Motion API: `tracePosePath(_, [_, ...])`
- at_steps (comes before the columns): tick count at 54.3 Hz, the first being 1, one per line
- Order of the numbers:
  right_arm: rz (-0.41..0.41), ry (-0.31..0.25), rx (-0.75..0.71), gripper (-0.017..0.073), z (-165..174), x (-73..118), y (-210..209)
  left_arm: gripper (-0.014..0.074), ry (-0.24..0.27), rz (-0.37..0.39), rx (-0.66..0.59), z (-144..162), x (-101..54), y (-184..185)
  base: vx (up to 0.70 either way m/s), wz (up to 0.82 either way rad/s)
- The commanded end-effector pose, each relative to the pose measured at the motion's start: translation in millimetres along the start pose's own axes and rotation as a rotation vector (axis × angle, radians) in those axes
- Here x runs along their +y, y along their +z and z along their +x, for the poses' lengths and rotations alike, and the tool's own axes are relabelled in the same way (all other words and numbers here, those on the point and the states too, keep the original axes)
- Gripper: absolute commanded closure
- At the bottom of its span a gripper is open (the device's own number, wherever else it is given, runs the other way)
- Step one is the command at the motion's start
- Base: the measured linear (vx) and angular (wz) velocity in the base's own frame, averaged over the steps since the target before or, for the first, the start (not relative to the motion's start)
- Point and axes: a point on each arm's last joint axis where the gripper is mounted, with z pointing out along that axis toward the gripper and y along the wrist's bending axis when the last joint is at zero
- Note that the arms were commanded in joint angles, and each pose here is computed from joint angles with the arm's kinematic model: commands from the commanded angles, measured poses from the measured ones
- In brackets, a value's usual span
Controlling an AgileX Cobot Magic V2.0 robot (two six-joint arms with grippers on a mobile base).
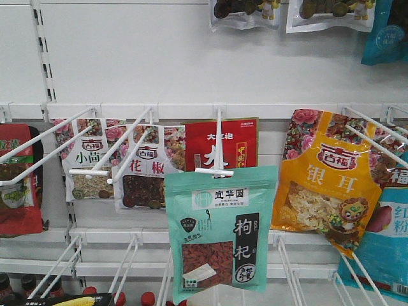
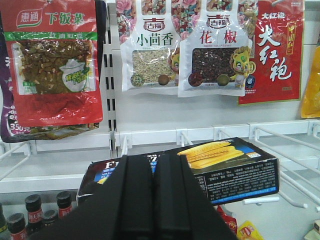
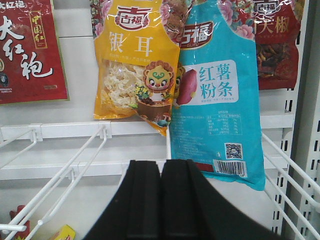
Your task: Pick snacks and fruit into basket
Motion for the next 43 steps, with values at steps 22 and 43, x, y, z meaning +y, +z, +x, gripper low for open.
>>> tracePosePath(22, [-0.004, -0.012, -0.07, 0.0568, -5.2, 0.4, 0.6, 0.0592, -0.017, -0.005, -0.068, -5.6, 0.5, 0.7, 0.0, 0.0])
tracePosePath(43, [-0.004, -0.012, -0.07, 0.0568, -5.2, 0.4, 0.6, 0.0592, -0.017, -0.006, -0.085, -7.1, 0.6, 0.6, 0.0, 0.0])
